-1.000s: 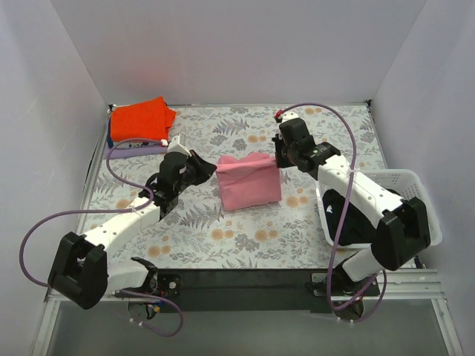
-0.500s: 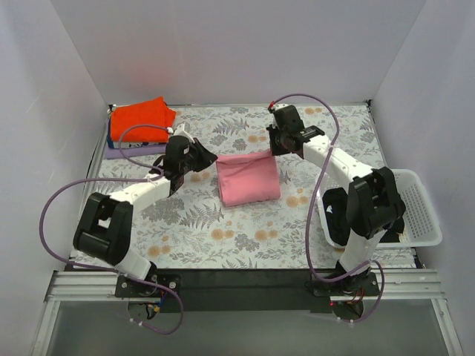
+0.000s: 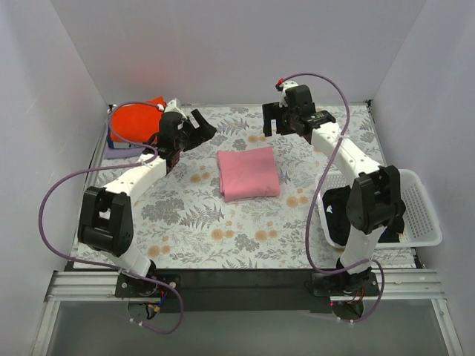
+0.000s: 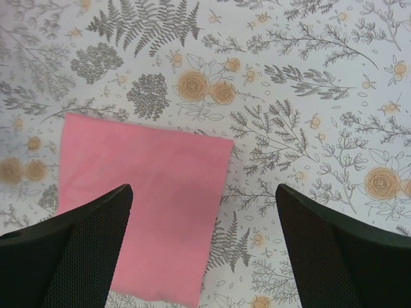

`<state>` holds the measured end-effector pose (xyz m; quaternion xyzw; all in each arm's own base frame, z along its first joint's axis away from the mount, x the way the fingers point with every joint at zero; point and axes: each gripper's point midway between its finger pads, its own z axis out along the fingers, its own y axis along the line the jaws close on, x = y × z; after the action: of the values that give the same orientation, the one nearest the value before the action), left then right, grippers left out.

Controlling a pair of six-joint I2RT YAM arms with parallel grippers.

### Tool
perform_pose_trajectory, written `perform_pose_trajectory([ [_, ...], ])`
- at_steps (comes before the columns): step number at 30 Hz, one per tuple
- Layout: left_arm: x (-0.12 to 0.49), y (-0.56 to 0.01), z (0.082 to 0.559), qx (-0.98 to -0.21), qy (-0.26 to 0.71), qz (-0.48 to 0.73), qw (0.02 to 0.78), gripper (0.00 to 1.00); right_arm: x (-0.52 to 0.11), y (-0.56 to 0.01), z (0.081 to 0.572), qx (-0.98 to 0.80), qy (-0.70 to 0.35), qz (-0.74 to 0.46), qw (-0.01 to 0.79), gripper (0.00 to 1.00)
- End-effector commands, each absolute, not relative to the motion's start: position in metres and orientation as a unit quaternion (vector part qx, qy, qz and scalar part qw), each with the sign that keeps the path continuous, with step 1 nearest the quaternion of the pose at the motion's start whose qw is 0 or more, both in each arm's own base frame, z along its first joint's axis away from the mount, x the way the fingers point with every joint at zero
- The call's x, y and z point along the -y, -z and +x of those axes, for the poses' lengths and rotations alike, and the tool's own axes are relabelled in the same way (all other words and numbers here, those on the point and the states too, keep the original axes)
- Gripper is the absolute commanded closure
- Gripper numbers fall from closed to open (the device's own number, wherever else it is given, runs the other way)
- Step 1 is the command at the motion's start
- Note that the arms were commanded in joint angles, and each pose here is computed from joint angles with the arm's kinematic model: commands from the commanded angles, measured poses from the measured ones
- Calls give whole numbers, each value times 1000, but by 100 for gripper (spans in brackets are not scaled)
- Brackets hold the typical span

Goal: Fold and stack the t-shirts
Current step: Fold the tshirt, then neatly place the folded tshirt to the corner

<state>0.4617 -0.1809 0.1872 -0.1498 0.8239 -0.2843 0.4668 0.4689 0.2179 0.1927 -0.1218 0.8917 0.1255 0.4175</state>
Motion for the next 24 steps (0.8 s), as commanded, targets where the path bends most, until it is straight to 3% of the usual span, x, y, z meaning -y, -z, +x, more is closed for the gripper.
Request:
perform_pose_trajectory([
  [1, 175, -190, 437, -833, 275, -131, 461, 20, -217, -224, 440, -872, -151, -149, 441, 2],
  [11, 175, -143, 387, -860, 288, -119, 404, 21, -213, -185, 378, -880, -204, -169, 393, 2],
  [24, 200, -102, 355, -863, 367, -120, 325, 20, -220, -119, 363, -905, -229, -140, 329, 4],
])
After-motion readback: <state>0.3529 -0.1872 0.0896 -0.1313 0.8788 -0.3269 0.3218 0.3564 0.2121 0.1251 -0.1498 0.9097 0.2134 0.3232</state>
